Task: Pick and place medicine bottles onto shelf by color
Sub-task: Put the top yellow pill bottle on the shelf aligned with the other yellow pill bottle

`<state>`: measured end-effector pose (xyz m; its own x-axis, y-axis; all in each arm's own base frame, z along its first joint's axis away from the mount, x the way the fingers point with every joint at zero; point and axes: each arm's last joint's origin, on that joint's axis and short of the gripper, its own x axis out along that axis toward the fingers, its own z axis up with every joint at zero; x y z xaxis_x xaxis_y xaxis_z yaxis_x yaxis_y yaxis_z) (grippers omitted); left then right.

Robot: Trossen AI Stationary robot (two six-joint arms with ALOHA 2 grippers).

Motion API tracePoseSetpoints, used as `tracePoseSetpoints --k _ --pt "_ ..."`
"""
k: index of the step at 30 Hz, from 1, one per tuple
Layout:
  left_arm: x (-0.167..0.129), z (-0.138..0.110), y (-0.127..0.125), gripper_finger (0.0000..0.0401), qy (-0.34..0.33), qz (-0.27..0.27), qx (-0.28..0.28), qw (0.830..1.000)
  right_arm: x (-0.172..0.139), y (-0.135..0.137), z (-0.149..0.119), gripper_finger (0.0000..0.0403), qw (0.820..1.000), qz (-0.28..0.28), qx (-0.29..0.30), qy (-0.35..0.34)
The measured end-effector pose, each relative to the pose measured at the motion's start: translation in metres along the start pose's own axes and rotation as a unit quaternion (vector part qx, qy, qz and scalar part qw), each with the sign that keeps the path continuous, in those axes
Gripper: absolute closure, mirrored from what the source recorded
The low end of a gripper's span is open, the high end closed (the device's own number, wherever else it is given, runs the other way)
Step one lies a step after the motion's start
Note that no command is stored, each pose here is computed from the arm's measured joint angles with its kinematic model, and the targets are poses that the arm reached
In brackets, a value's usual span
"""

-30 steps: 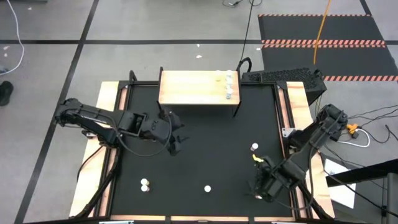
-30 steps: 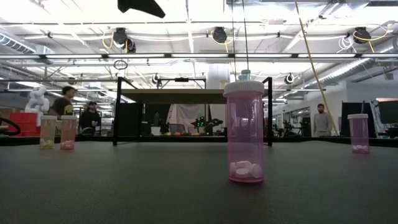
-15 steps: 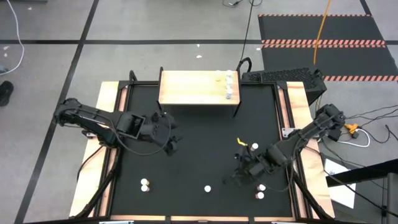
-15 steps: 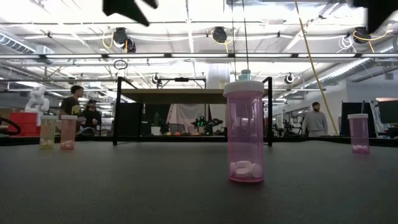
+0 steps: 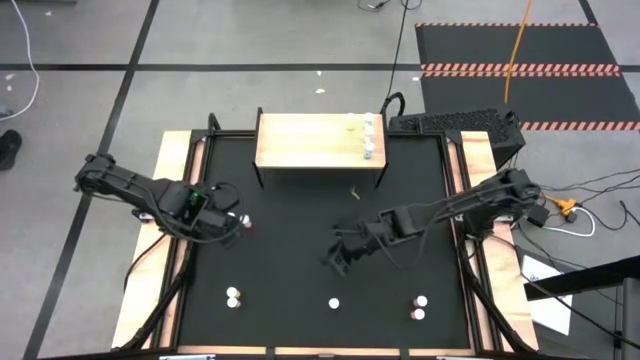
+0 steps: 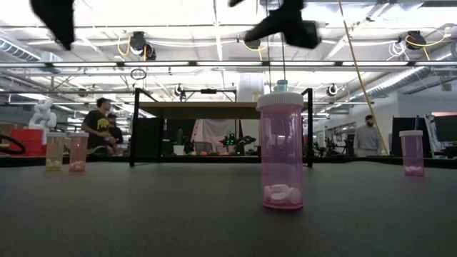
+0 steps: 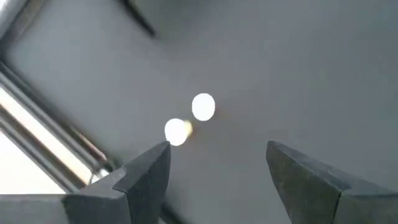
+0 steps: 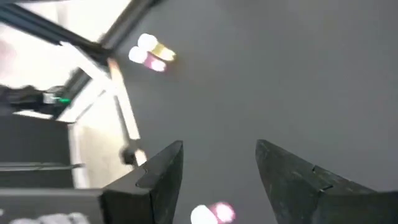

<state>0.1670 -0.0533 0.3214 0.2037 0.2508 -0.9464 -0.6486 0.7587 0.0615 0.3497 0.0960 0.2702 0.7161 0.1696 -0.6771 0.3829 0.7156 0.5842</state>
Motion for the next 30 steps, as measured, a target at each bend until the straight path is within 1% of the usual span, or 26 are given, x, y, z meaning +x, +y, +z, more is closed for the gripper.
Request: tracePoseSetpoints --k 2,5,10,15,17,22,30 --pt "0.011 -0.007 0.008 0.0135 0.019 0.0 -0.023 1.0 0.012 0.001 0.006 0.0207 0.999 0.036 -0.003 -0.003" --pt "0.032 -0.017 0.022 0.0135 0.045 0.003 -0.058 0.997 0.022 0.002 0.009 0.0207 0.998 0.062 -0.007 -0.007" --pt "0.071 -0.027 0.038 0.0135 0.099 -0.015 -0.113 0.989 0.022 0.006 0.006 0.0207 0.997 0.069 -0.014 -0.009" --pt "0.098 -0.028 0.046 0.0135 0.111 -0.002 -0.114 0.987 0.022 0.007 0.003 0.0207 0.998 0.068 -0.019 -0.003" --pt "0.106 -0.026 0.047 0.0135 0.105 -0.007 -0.113 0.988 0.022 0.006 0.002 0.0207 0.998 0.063 -0.02 0.002" --pt "0.116 -0.02 0.051 0.0135 0.09 -0.016 -0.117 0.989 0.022 0.006 0.001 0.0207 0.998 0.061 -0.02 0.005" --pt "0.131 -0.024 0.059 0.0135 0.098 -0.003 -0.119 0.988 0.022 0.006 0.001 0.0207 0.998 0.059 -0.024 0.006"
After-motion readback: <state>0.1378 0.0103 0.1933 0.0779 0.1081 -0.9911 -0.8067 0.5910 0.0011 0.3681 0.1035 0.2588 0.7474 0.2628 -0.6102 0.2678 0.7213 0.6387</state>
